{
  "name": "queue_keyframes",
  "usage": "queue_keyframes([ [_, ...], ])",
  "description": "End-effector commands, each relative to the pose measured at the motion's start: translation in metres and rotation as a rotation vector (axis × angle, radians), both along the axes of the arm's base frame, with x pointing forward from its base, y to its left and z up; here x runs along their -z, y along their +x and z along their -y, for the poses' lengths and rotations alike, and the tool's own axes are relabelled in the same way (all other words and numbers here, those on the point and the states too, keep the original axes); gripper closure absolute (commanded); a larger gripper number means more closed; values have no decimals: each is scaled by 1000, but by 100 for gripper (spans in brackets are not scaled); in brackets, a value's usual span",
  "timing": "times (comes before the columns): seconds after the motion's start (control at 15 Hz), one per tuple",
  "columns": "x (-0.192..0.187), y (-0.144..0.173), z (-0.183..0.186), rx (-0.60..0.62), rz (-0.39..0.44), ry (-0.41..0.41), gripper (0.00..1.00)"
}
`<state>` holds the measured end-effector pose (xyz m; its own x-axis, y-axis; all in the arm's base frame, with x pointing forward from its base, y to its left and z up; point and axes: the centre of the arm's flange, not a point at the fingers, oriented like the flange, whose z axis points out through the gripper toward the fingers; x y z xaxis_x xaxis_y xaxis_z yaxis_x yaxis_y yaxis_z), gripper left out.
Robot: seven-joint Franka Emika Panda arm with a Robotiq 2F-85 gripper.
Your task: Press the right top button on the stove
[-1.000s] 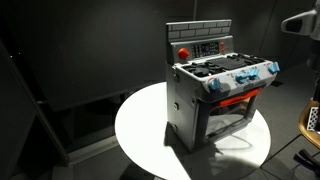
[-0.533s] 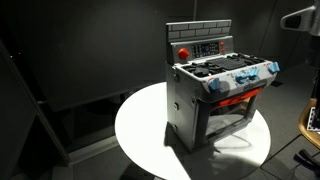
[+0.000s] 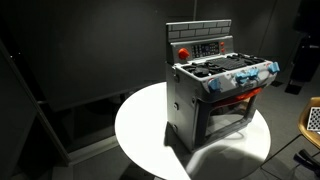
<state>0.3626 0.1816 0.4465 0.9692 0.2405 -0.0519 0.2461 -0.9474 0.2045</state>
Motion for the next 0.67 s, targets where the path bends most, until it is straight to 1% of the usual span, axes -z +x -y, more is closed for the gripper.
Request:
queue_keyframes([
  [0.0, -26, 28, 11, 55, 102, 9, 0],
  [0.27, -42, 53, 31, 116, 224, 21, 0],
  [0.6, -47, 80, 58, 194, 349, 49, 0],
])
